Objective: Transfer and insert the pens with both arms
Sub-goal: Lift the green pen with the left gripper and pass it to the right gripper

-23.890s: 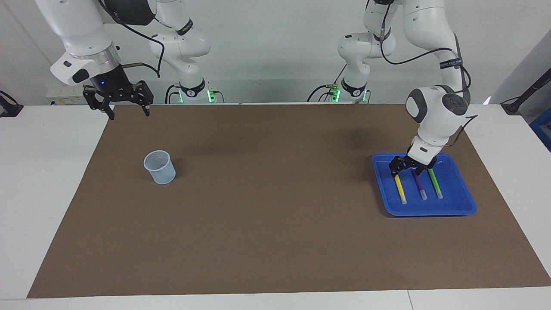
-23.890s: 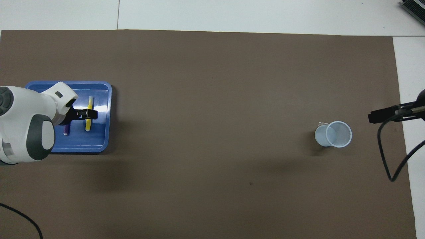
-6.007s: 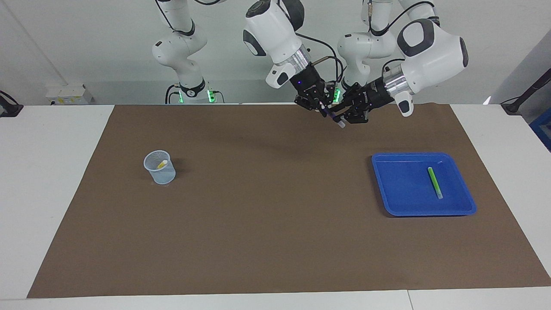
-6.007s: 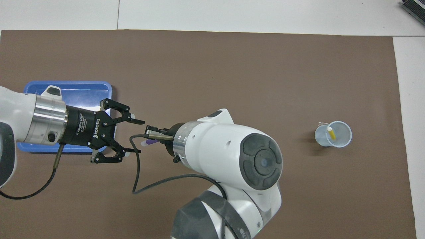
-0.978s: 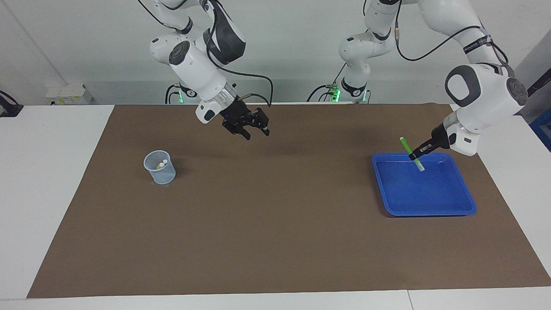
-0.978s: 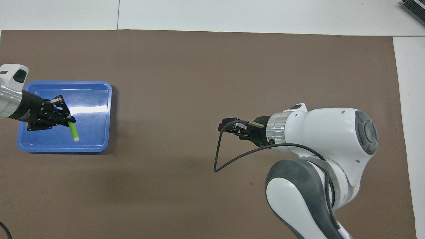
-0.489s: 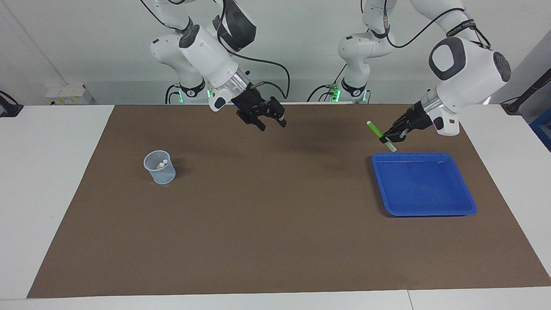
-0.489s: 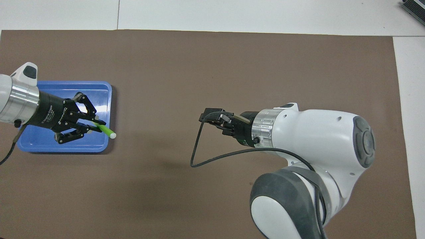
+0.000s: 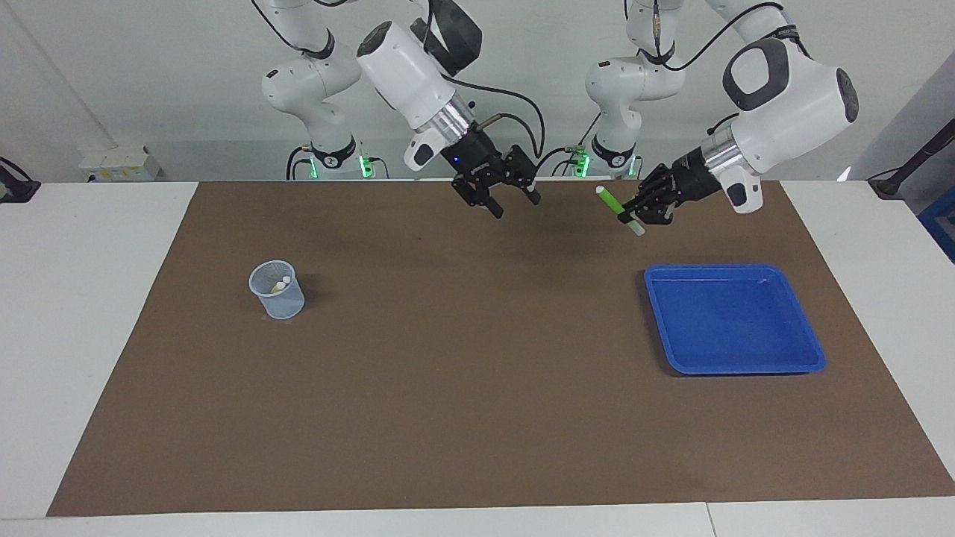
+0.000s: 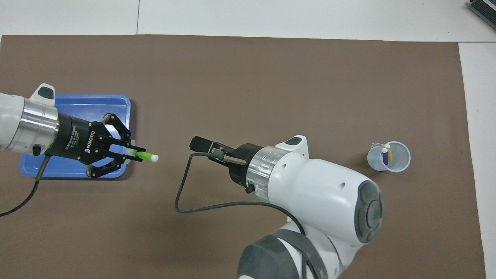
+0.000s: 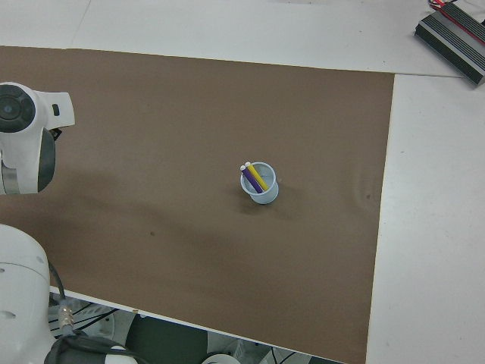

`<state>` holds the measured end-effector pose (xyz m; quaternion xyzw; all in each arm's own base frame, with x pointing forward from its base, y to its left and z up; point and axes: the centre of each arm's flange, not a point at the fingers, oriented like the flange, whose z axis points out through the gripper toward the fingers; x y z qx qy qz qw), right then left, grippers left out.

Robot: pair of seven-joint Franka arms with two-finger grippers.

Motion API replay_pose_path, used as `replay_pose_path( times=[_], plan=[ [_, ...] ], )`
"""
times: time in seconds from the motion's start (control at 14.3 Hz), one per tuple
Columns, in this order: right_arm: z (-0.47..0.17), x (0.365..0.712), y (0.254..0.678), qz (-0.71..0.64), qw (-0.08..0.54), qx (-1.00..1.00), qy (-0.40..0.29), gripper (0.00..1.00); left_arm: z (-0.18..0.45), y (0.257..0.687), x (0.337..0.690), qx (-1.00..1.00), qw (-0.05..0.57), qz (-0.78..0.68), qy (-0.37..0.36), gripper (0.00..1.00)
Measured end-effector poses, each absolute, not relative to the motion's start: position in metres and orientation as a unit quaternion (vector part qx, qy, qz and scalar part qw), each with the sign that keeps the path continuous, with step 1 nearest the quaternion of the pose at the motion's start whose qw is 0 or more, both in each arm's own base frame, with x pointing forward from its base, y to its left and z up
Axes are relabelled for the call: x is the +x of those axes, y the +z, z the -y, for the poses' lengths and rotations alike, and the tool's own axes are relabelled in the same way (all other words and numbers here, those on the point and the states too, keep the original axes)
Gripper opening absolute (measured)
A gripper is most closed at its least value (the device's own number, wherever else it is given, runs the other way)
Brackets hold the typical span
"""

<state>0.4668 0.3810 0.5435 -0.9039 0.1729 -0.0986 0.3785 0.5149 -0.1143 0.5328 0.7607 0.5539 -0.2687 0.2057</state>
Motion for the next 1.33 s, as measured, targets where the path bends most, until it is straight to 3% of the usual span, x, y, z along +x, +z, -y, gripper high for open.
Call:
replay_pose_path(
  times=[0.28,0.7,0.98,1.12,1.33],
  plan=[
    [-0.416,0.451,0.563,-0.147,0.394,-0.902,-0.098,0.90,0.129,0.532,0.508,0.733,0.198,-0.581,-0.292,0.18],
    [-0.454,0.436,0.554,-0.105,0.361,-0.921,-0.103,0.90,0.136,0.527,0.496,0.710,0.200,-0.596,-0.318,0.18],
    [-0.454,0.440,0.555,-0.096,0.350,-0.926,-0.105,0.74,0.135,0.525,0.493,0.707,0.199,-0.598,-0.320,0.18],
    [-0.453,0.442,0.557,-0.097,0.351,-0.925,-0.105,0.51,0.135,0.524,0.493,0.707,0.199,-0.598,-0.321,0.18],
    [-0.452,0.445,0.563,-0.096,0.351,-0.926,-0.104,0.50,0.135,0.524,0.493,0.707,0.199,-0.598,-0.321,0.18]
  ],
)
